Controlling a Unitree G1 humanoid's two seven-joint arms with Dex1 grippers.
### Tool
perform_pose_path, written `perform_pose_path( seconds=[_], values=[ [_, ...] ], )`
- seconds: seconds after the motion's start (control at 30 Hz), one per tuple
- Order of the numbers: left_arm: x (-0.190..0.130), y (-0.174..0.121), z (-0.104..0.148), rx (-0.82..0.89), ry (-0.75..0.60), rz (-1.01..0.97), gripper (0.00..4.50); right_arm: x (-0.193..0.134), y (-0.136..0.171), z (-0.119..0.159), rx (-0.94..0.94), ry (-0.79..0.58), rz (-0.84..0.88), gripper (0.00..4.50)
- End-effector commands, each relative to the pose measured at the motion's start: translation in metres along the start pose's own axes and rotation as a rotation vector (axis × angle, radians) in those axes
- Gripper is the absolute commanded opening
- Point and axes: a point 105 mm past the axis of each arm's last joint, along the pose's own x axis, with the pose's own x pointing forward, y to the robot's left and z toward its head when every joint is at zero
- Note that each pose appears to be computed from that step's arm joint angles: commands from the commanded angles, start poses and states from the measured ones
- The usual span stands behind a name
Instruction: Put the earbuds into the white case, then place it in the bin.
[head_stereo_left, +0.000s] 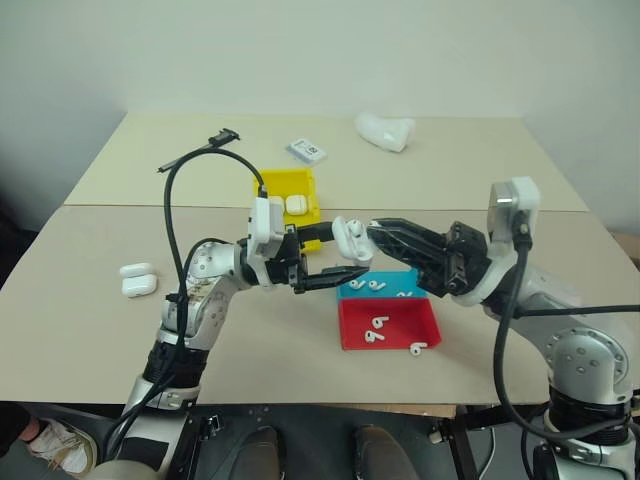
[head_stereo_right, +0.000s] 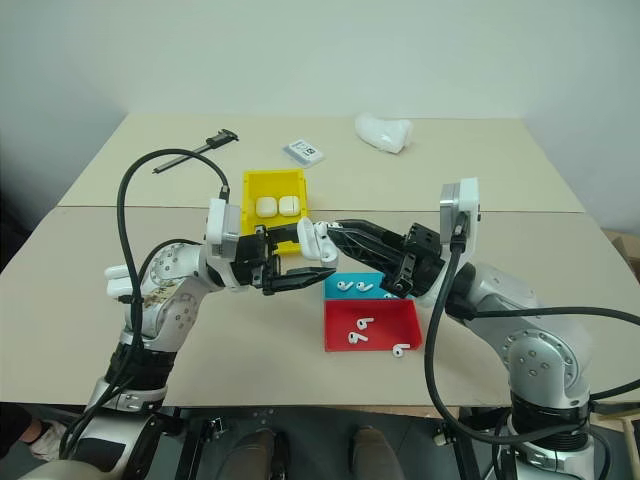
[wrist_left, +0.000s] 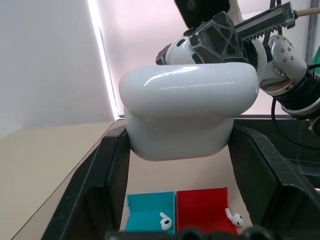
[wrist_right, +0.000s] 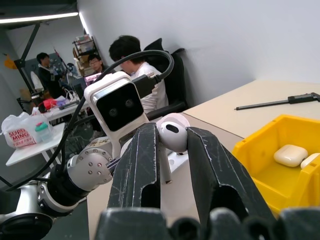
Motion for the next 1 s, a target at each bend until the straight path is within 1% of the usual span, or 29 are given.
perform_pose_path(
  seconds=[0.03, 0.13, 0.3, 0.6, 0.93, 0.97, 1.0],
  values=[
    [0.002, 0.002, 0.014, 0.022, -0.042, -0.012, 2.73, 0.003, 0.007, 0.015, -0.04, -0.081, 0.035, 0.61],
    [0.003, 0.001, 0.012, -0.002, -0.034, -0.014, 2.73, 0.006, 0.011, 0.017, -0.044, -0.119, 0.051, 0.61],
    [0.006, 0.003, 0.013, -0.019, -0.037, -0.013, 2.73, 0.009, 0.014, 0.012, -0.041, -0.131, 0.059, 0.61],
    [0.007, 0.006, 0.019, -0.034, -0.055, -0.01, 2.73, 0.011, 0.013, 0.001, -0.062, -0.128, 0.039, 0.61],
    [0.006, 0.007, 0.02, -0.037, -0.066, -0.003, 2.73, 0.006, 0.012, -0.002, -0.083, -0.115, 0.026, 0.61],
    [0.007, 0.007, 0.02, -0.036, -0.067, -0.003, 2.73, 0.006, 0.012, -0.003, -0.084, -0.112, 0.027, 1.17],
    [0.007, 0.007, 0.02, -0.036, -0.067, -0.003, 2.73, 0.006, 0.012, -0.003, -0.085, -0.111, 0.027, 1.33]
  ],
)
